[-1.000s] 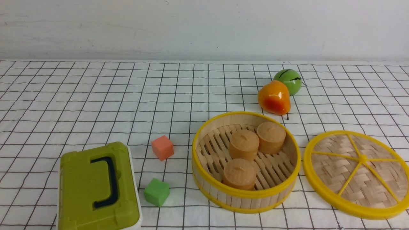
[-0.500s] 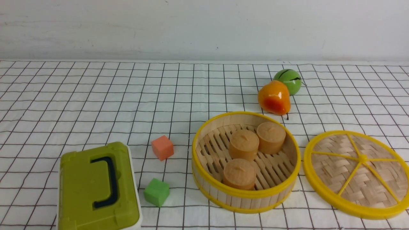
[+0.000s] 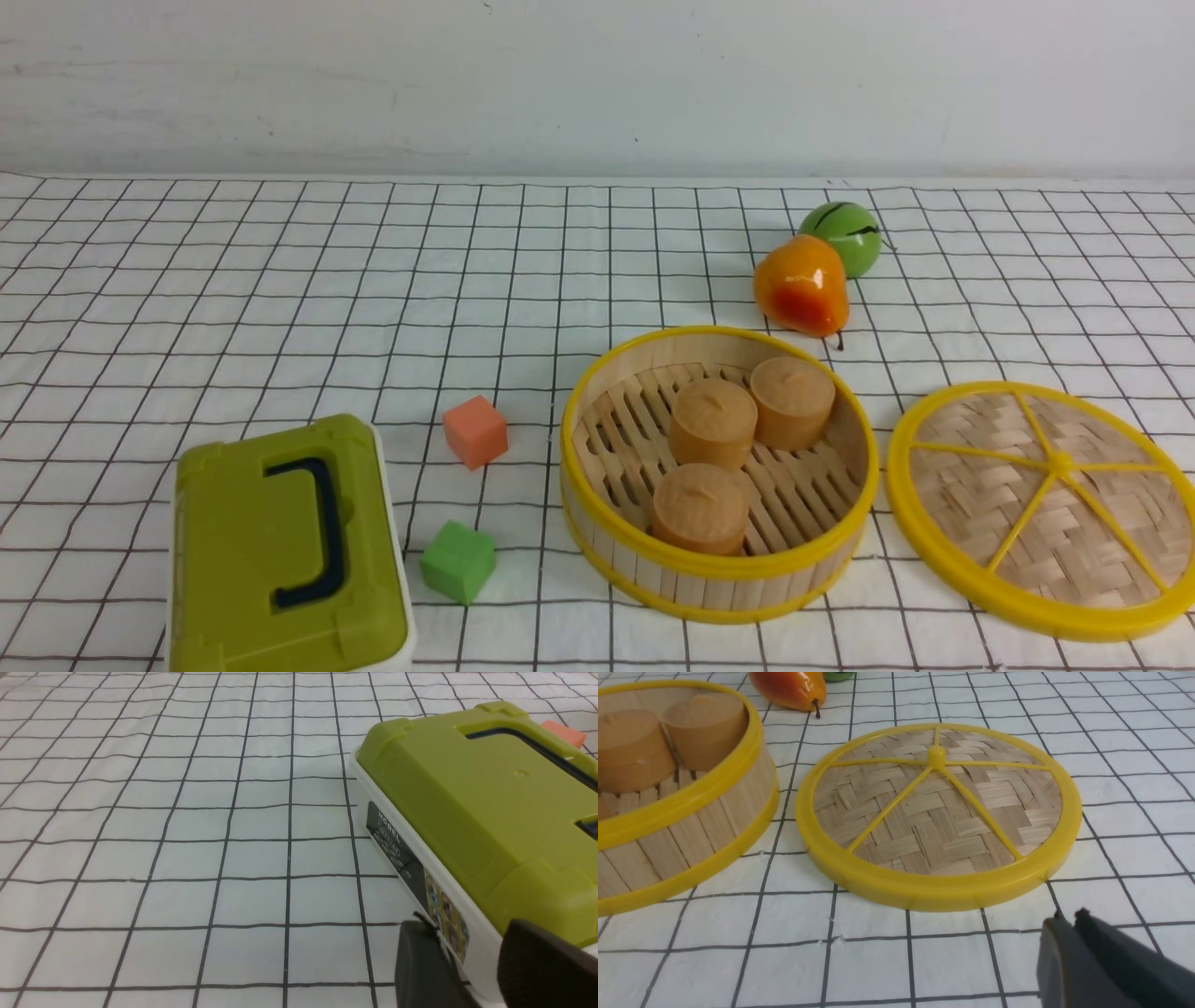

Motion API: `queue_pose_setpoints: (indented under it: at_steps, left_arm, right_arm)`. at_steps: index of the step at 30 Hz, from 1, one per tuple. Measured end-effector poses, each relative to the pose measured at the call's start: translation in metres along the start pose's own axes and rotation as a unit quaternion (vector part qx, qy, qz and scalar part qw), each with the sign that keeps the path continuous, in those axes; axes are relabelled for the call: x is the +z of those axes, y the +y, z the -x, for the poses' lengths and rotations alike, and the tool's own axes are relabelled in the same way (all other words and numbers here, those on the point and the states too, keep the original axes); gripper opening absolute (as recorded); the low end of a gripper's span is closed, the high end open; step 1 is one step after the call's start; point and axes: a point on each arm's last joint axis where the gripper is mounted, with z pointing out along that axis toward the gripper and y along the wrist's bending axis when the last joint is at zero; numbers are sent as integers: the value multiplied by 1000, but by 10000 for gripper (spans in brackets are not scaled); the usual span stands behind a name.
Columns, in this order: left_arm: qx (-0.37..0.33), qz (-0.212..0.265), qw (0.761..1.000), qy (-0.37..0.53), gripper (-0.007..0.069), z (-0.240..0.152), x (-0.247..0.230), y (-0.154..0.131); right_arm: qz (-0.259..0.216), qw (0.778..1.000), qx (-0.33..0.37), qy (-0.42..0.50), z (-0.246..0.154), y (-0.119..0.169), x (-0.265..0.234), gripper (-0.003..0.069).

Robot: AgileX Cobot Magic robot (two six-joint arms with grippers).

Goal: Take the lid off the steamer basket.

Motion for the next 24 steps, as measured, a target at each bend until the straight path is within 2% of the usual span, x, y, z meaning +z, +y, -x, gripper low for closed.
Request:
queue_pose_setpoints:
  at_steps: [24]
  left_arm:
    - [0, 0, 1000, 0, 239, 0, 0, 0]
  right_arm:
    - [0, 1000, 0, 0, 0, 0, 0, 67]
